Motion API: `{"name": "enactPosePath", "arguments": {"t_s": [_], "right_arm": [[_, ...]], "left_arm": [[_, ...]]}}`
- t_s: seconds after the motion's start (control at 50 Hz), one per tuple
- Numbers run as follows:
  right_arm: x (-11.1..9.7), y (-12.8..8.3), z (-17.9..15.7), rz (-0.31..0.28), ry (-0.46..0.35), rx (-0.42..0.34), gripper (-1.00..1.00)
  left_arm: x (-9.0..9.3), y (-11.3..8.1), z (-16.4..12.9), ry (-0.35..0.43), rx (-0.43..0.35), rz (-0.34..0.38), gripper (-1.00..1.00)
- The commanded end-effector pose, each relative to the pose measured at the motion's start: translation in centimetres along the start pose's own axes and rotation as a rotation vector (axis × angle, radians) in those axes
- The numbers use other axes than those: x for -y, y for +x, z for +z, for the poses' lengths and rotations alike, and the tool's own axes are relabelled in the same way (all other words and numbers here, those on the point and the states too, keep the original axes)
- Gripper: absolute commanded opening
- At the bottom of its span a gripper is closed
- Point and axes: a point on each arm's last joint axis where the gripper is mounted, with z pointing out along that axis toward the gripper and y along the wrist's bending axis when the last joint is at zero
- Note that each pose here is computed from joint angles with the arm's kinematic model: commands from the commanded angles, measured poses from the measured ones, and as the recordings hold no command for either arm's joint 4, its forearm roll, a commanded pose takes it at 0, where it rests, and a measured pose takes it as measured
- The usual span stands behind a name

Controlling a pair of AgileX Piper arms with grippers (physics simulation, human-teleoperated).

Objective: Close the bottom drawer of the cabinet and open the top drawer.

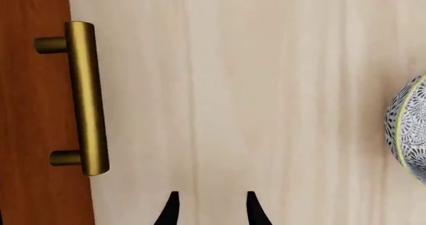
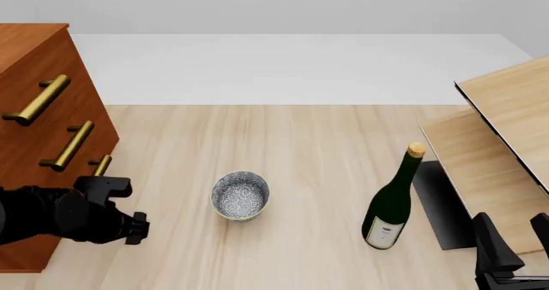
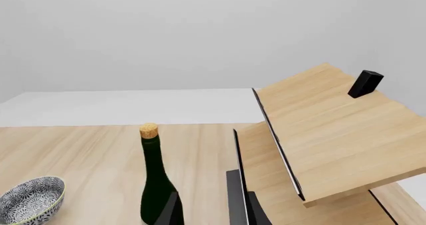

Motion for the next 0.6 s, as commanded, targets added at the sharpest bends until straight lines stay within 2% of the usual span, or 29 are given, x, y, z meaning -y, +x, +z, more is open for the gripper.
{"name": "enactPosePath", "arguments": {"t_s": [0.02, 0.16, 0.26, 0.44, 0.48, 0.56, 0.6], "right_arm": [[0.0, 0.0, 0.0, 0.001, 0.001, 0.000, 1.00], [0.0, 0.0, 0.0, 0.000, 0.001, 0.000, 1.00], [0.0, 0.0, 0.0, 0.001, 0.001, -0.001, 1.00], [0.0, 0.0, 0.0, 0.003, 0.001, 0.000, 1.00], [0.0, 0.0, 0.0, 0.003, 0.001, 0.000, 1.00], [0.0, 0.0, 0.0, 0.003, 0.001, -0.001, 1.00], [0.0, 0.0, 0.0, 0.004, 0.001, 0.000, 1.00]], "left_arm": [[3.1, -1.7, -1.1, 0.054, 0.039, 0.033, 1.00], [5.3, -3.1, -2.9, 0.097, 0.092, 0.070, 1.00], [6.0, -4.8, -5.2, 0.116, 0.160, 0.105, 1.00], [6.1, -5.9, -6.8, 0.119, 0.209, 0.141, 1.00], [6.0, -6.2, -7.6, 0.115, 0.239, 0.174, 1.00], [6.0, -6.6, -8.3, 0.115, 0.256, 0.191, 1.00], [6.4, -6.8, -8.9, 0.124, 0.275, 0.215, 1.00]]}}
